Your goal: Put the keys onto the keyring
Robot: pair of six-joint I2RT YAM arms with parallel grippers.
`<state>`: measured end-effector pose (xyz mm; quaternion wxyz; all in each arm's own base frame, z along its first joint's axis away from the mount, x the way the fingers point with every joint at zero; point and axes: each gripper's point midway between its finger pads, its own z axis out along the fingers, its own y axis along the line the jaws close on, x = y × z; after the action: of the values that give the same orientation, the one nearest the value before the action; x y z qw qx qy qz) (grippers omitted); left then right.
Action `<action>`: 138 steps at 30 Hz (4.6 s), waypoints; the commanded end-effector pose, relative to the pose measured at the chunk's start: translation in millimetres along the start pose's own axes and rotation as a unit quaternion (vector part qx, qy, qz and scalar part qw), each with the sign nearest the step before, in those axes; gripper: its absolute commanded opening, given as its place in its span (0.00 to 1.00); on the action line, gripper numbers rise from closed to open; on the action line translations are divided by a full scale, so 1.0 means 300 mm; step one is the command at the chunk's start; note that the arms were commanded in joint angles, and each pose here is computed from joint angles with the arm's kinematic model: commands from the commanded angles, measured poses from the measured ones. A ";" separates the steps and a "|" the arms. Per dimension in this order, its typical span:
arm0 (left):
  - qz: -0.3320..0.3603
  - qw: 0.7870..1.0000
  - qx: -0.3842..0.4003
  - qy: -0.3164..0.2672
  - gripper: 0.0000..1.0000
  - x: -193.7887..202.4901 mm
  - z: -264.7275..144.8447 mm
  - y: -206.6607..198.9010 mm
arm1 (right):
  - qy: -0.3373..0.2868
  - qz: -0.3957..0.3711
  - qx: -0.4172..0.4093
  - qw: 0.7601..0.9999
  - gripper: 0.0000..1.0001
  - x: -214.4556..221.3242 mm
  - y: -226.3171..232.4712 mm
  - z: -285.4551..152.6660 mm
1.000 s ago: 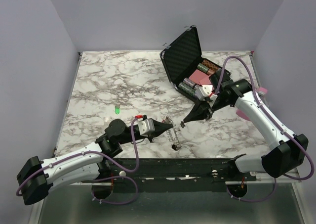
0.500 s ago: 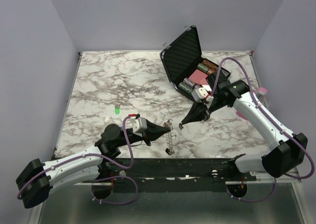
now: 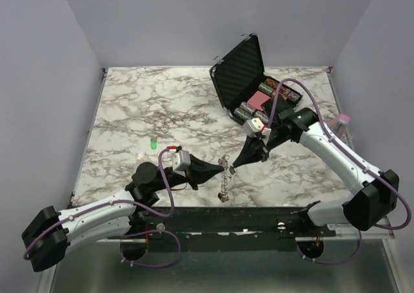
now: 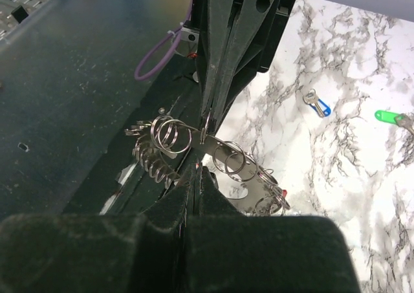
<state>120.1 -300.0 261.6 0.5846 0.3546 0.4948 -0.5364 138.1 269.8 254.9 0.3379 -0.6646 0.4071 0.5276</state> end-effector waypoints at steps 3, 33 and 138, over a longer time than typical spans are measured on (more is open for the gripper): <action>0.007 1.000 0.012 -0.025 0.00 -0.042 0.010 -0.008 | -0.006 0.016 -0.006 1.000 0.00 0.011 -0.003 0.014; 0.276 0.953 0.107 0.063 0.00 -0.062 -0.121 -0.085 | -0.003 0.022 -0.001 1.000 0.01 -0.005 0.024 -0.023; 0.051 0.998 -0.012 0.047 0.00 0.030 0.031 0.069 | -0.021 0.042 -0.007 0.999 0.00 0.052 -0.024 0.024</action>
<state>136.4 -309.2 238.8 0.5674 0.4107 0.5245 -0.4841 150.1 273.7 234.0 0.3231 -0.6471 0.4354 0.5360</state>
